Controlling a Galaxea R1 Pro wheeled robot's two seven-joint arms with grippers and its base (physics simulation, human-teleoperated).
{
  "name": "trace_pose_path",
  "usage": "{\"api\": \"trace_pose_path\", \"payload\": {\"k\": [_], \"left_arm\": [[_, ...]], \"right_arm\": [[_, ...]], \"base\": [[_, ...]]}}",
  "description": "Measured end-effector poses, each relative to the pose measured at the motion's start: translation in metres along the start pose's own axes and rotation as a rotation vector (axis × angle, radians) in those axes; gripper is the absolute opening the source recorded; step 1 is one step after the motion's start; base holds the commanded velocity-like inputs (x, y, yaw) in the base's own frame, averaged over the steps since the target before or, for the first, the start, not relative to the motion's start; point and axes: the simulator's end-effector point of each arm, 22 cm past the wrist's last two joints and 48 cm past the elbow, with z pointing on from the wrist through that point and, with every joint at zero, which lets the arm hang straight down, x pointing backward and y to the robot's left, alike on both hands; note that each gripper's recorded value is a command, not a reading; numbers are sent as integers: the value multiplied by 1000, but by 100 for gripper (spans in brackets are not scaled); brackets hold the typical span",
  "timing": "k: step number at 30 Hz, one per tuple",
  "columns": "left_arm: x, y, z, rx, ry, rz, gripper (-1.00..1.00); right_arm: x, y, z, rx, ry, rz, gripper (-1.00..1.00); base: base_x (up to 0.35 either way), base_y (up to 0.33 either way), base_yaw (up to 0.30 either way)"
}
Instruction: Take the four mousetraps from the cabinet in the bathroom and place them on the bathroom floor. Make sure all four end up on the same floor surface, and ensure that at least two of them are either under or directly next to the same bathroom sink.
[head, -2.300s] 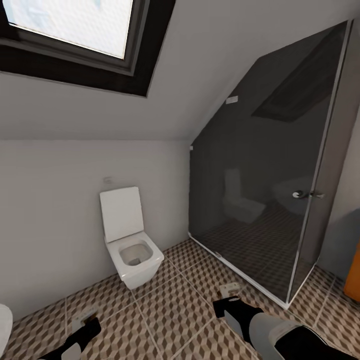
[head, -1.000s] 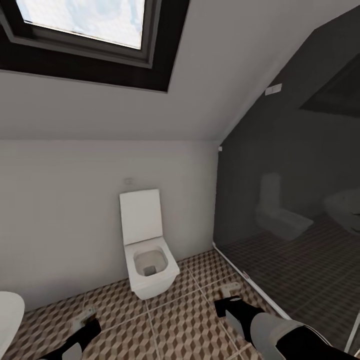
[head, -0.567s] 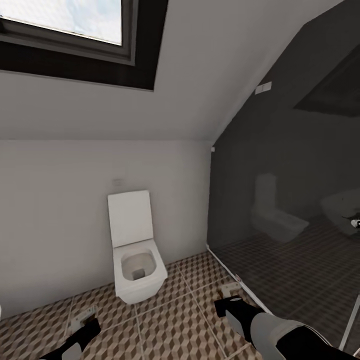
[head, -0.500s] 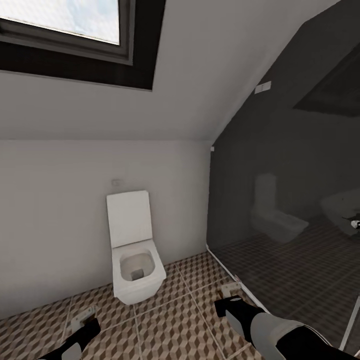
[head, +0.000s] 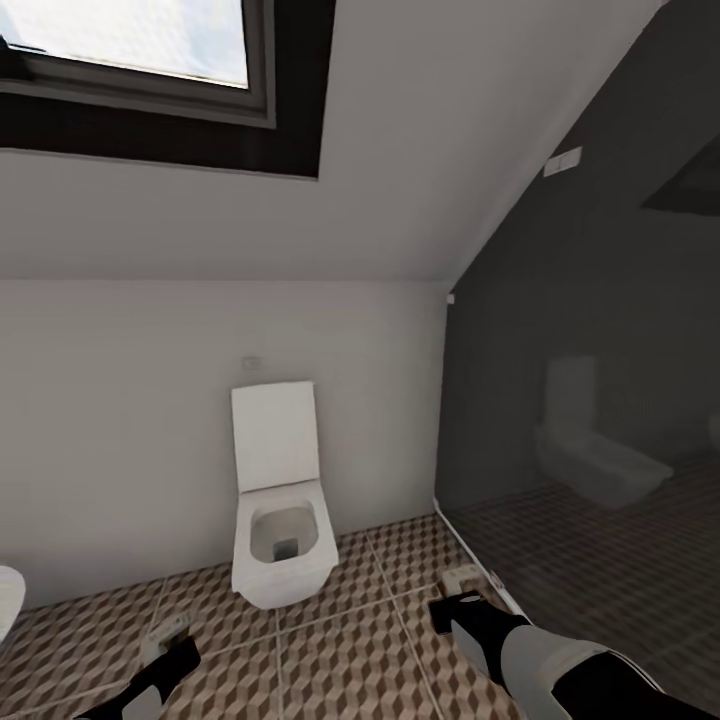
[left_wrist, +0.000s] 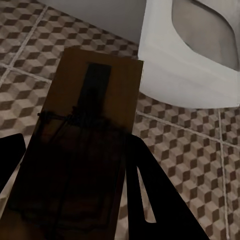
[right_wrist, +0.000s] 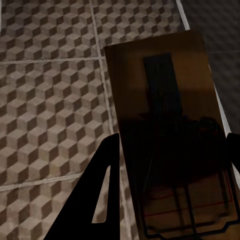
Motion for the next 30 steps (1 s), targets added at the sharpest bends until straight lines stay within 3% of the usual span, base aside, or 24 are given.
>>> {"api": "trace_pose_path", "payload": {"k": [8, 30], "left_arm": [[-1, 1, 0, -1, -2, 0, -100], [-1, 2, 0, -4, -4, 0, -100]], "right_arm": [[0, 0, 0, 0, 0, 0, -100], [0, 1, 0, -2, 0, -1, -100]], "base": [[85, -154, 275], [3, -5, 275]]}}
